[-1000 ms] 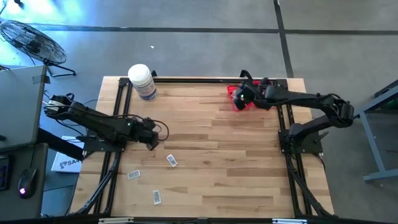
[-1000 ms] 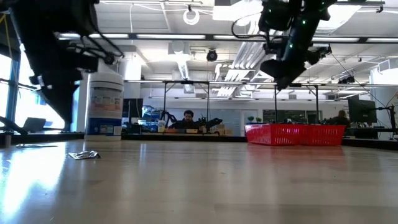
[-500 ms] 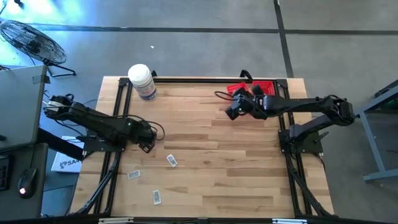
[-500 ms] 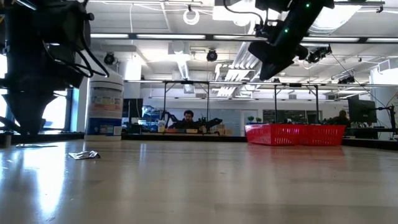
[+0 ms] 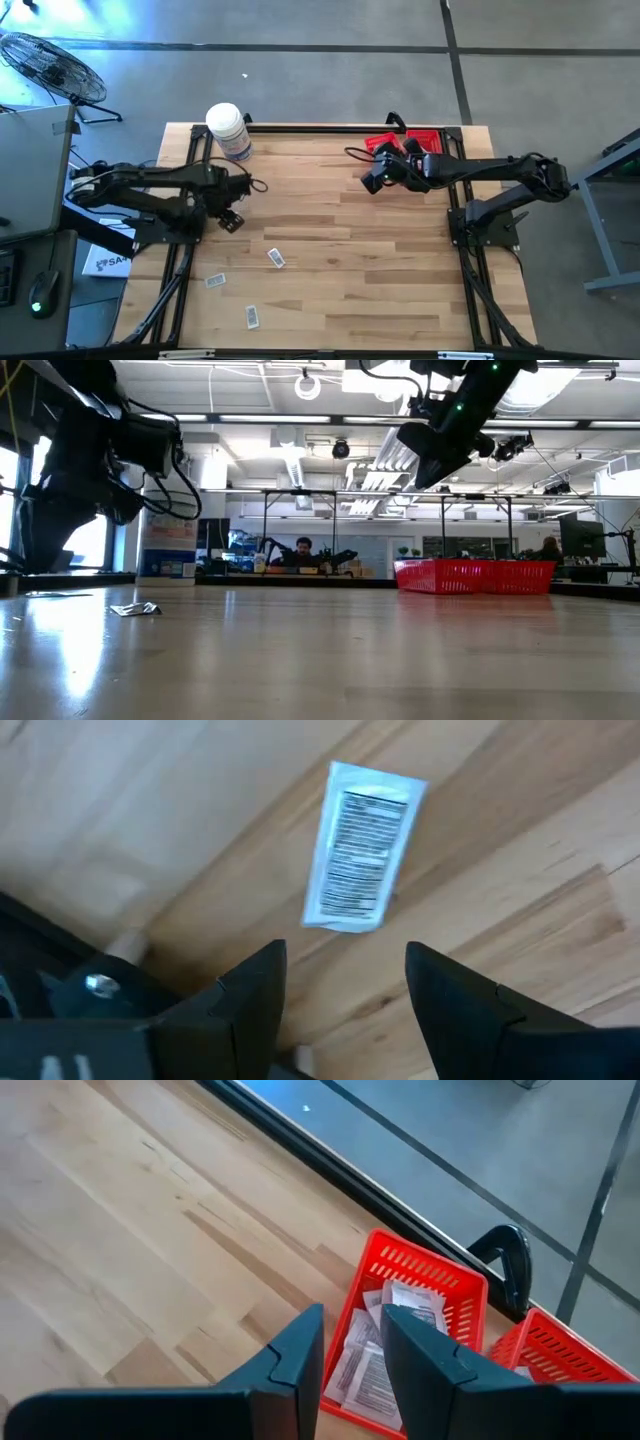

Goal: Pick & Place First Aid Supplies
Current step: Put the ointment pack into the right red bin

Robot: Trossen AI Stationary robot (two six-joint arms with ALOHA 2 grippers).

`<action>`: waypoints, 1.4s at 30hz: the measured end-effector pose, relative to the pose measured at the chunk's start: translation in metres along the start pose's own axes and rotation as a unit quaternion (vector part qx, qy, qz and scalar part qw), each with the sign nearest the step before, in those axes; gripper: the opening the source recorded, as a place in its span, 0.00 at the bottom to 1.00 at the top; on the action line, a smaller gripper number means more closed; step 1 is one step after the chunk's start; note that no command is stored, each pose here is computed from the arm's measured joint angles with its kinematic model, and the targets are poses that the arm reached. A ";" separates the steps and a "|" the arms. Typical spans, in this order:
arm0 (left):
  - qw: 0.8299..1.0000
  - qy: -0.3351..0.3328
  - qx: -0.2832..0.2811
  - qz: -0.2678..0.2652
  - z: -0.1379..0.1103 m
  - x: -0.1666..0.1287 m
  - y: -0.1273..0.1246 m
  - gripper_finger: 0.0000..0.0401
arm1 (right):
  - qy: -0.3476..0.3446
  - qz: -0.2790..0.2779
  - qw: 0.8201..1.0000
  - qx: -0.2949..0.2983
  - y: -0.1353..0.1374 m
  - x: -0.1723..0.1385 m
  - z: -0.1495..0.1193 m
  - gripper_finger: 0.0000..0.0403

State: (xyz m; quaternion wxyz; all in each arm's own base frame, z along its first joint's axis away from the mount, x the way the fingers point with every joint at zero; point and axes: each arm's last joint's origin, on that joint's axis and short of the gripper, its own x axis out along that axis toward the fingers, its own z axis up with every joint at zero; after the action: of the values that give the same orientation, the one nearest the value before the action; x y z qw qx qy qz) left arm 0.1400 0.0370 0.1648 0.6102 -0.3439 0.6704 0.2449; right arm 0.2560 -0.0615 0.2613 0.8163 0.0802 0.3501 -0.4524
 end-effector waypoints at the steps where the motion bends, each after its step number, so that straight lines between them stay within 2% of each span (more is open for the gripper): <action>1: 1.000 0.004 0.006 0.002 0.002 0.001 0.002 0.49 | 0.001 0.002 1.000 0.000 0.000 0.000 0.000 0.24; 7: 0.997 0.070 0.027 0.031 0.013 0.016 0.007 0.46 | 0.006 0.007 1.000 -0.002 0.000 0.000 -0.001 0.24; 12: 0.990 0.125 0.010 0.066 0.020 0.034 0.006 0.43 | 0.006 0.006 1.000 -0.003 0.000 0.000 -0.001 0.24; 17: 0.986 0.147 0.004 0.077 0.024 0.041 0.005 0.41 | 0.002 -0.002 1.000 -0.003 0.000 0.000 -0.001 0.24; 21: 0.987 0.133 0.022 0.083 0.026 0.038 -0.003 0.40 | -0.001 -0.009 1.000 -0.005 -0.001 0.000 0.000 0.24; 33: 0.987 0.057 0.131 0.077 0.028 0.030 -0.042 0.39 | -0.001 -0.008 1.000 -0.003 -0.001 0.000 0.000 0.24; 42: 0.990 0.043 0.113 0.067 0.030 0.027 -0.048 0.39 | 0.001 -0.005 1.000 -0.003 0.000 0.000 -0.001 0.24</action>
State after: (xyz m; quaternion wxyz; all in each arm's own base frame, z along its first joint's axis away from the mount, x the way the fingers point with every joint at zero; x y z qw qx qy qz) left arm 0.1956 0.0242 0.1384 0.5980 -0.2370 0.7409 0.1932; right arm 0.2554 -0.0614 0.2610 0.8141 0.0767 0.3524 -0.4552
